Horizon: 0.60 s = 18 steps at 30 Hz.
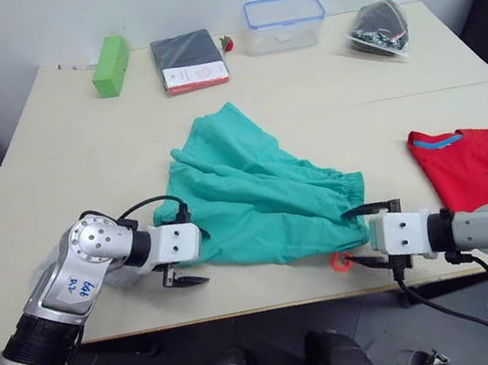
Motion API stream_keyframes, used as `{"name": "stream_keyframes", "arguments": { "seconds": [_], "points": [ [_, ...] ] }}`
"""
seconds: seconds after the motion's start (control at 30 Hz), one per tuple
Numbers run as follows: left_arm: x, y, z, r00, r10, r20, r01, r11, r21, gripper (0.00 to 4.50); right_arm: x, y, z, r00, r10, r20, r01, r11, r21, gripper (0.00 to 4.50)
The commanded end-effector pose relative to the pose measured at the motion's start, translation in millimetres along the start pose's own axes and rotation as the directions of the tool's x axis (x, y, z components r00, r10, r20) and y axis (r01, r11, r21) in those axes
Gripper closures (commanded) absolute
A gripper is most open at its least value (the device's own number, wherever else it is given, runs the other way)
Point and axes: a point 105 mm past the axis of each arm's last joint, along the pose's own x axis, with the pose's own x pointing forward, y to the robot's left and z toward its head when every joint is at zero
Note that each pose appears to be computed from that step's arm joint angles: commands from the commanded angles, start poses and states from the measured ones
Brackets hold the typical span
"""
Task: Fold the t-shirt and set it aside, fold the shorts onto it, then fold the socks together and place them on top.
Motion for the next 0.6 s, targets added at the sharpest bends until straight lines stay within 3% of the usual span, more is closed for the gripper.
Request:
{"name": "stream_keyframes", "arguments": {
  "seconds": [0.03,0.27,0.33,0.37,0.6],
  "points": [
    [-5.0,0.4,-13.9,0.998,0.033,-0.045,-0.036,0.997,-0.064,1.53,-1.6,-7.8,6.2,0.999,-0.039,0.03,0.04,0.999,-0.019,2.06],
    [-7.0,-3.9,-14.5,1.0,0.015,-0.022,-0.017,0.993,-0.115,3.74,-3.0,-10.9,5.4,0.999,-0.027,0.041,0.028,0.999,-0.033,4.5],
    [-9.1,-5.4,-11.4,1.0,0.008,-0.005,-0.009,0.99,-0.138,4.35,-3.1,-12.2,6.5,0.999,-0.018,0.049,0.02,0.999,-0.037,4.5],
    [-10.1,-6.2,-10.0,1.0,0.004,0.002,-0.004,0.989,-0.148,4.44,-3.2,-12.7,6.9,0.999,-0.014,0.053,0.016,0.999,-0.038,4.5],
    [-39.3,-52.3,11.8,0.965,-0.224,0.137,0.257,0.908,-0.33,4.44,-18.6,-14.2,18.4,0.975,0.177,0.135,-0.168,0.983,-0.075,4.5]
  ]
}}
